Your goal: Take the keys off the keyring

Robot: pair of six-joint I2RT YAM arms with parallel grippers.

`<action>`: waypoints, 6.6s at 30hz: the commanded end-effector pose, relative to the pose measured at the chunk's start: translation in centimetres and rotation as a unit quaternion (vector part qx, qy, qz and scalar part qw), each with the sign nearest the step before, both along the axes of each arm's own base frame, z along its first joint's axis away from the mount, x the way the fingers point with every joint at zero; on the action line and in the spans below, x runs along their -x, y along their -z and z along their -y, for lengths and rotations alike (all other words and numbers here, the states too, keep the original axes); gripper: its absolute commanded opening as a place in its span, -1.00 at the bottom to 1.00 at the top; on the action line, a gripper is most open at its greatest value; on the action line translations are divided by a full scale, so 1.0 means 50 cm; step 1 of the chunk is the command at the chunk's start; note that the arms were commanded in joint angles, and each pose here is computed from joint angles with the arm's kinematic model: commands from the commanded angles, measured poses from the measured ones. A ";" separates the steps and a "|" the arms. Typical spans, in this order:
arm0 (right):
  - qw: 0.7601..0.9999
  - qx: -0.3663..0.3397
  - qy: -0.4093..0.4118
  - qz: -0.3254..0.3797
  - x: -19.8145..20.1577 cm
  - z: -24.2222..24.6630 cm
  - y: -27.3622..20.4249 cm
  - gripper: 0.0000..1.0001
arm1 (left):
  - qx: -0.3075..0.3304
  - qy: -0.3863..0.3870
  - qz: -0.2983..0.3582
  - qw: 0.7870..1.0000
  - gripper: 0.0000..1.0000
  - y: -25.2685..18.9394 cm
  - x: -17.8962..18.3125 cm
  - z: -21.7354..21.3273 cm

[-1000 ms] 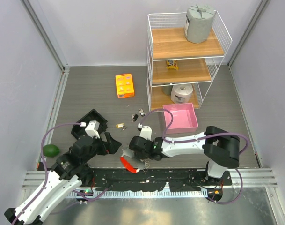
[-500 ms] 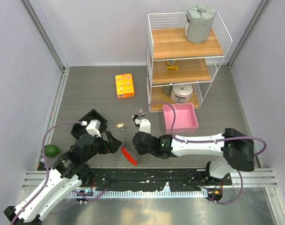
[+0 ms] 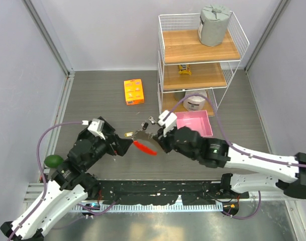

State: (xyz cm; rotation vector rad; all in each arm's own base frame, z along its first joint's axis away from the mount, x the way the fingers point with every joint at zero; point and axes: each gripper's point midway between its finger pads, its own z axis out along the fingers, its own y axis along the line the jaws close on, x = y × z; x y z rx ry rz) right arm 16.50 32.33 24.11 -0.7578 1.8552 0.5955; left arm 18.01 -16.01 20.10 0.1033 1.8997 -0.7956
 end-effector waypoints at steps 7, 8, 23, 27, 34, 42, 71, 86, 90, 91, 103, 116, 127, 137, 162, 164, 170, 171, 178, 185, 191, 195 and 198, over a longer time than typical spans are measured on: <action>0.986 -0.131 -0.097 0.034 0.015 0.082 -0.217 -0.90 | -0.022 0.047 0.078 0.996 0.92 -0.140 0.012 0.003; 0.985 -0.133 -0.105 0.030 0.022 0.087 -0.224 -0.90 | -0.019 0.072 0.078 0.994 0.93 -0.142 0.018 0.021; 0.970 -0.219 -0.078 -0.064 0.004 0.062 -0.257 -0.90 | 0.158 0.267 0.196 0.930 0.95 -0.242 0.090 0.152; 0.964 -0.235 -0.104 -0.073 0.013 0.040 -0.257 -0.90 | 0.161 0.253 0.202 0.932 0.94 -0.253 0.081 0.149; 0.963 -0.231 -0.109 -0.091 0.012 0.025 -0.233 -0.90 | 0.161 0.267 0.188 0.931 0.18 -0.260 0.068 0.171; 0.966 -0.218 -0.101 -0.098 0.012 0.030 -0.180 -0.88 | 0.128 0.251 0.183 0.942 -1.00 -0.253 0.041 0.174; 0.992 -0.129 0.006 0.007 -0.054 0.132 -0.073 0.56 | -0.405 0.439 0.304 0.742 -1.00 -0.167 0.086 0.022; 0.937 -0.189 -0.291 0.036 0.087 -0.002 -0.146 0.54 | -0.412 0.458 0.387 0.687 -1.00 -0.219 0.096 0.032; 0.932 -0.184 -0.310 0.038 0.098 -0.029 -0.150 0.49 | -0.408 0.457 0.393 0.686 -1.00 -0.226 0.104 0.030; 0.930 -0.184 -0.315 0.039 0.103 -0.035 -0.154 0.44 | -0.407 0.457 0.394 0.686 -1.00 -0.226 0.105 0.029; 0.916 -0.184 -0.353 0.037 0.136 -0.109 -0.168 0.15 | -0.402 0.454 0.405 0.685 -1.00 -0.236 0.114 0.026; 0.926 -0.179 -0.330 0.042 0.127 -0.146 -0.163 -0.07 | -0.395 0.448 0.418 0.685 -1.00 -0.250 0.121 0.025; 0.931 -0.179 -0.317 0.030 0.120 -0.148 -0.152 -0.90 | -0.390 0.442 0.419 0.691 -1.00 -0.249 0.123 0.025; 0.937 -0.153 -0.314 -0.014 0.156 -0.079 -0.112 -0.90 | -0.381 0.431 0.411 0.707 -1.00 -0.217 0.112 0.033; 0.967 0.004 -0.253 -0.033 0.126 0.019 -0.137 -0.90 | -0.189 0.415 0.328 0.827 -1.00 -0.118 0.120 0.127; 0.962 0.010 -0.269 -0.052 0.136 0.017 -0.140 -0.90 | -0.163 0.404 0.328 0.838 -0.94 -0.117 0.120 0.135; 0.955 0.044 -0.282 -0.082 0.132 0.006 -0.139 -0.90 | -0.130 0.381 0.336 0.851 -0.27 -0.092 0.117 0.140; 0.952 0.049 -0.287 -0.089 0.131 0.001 -0.134 -0.90 | -0.128 0.379 0.337 0.852 -0.13 -0.091 0.117 0.140; 0.936 0.049 -0.327 -0.123 0.146 -0.004 -0.145 -0.90 | -0.110 0.394 0.382 0.829 0.15 -0.122 0.134 0.149; 0.914 0.061 -0.370 -0.158 0.172 -0.002 -0.138 -0.90 | -0.084 0.416 0.429 0.797 0.15 -0.166 0.148 0.169; 0.902 0.073 -0.391 -0.171 0.184 -0.002 -0.122 -0.90 | -0.057 0.442 0.441 0.779 -0.08 -0.177 0.166 0.184; 0.901 0.078 -0.390 -0.172 0.180 -0.003 -0.118 -0.90 | -0.035 0.450 0.454 0.768 -0.26 -0.185 0.181 0.187; 0.900 0.079 -0.391 -0.175 0.179 -0.006 -0.116 -0.90 | -0.021 0.461 0.456 0.761 -0.27 -0.185 0.196 0.187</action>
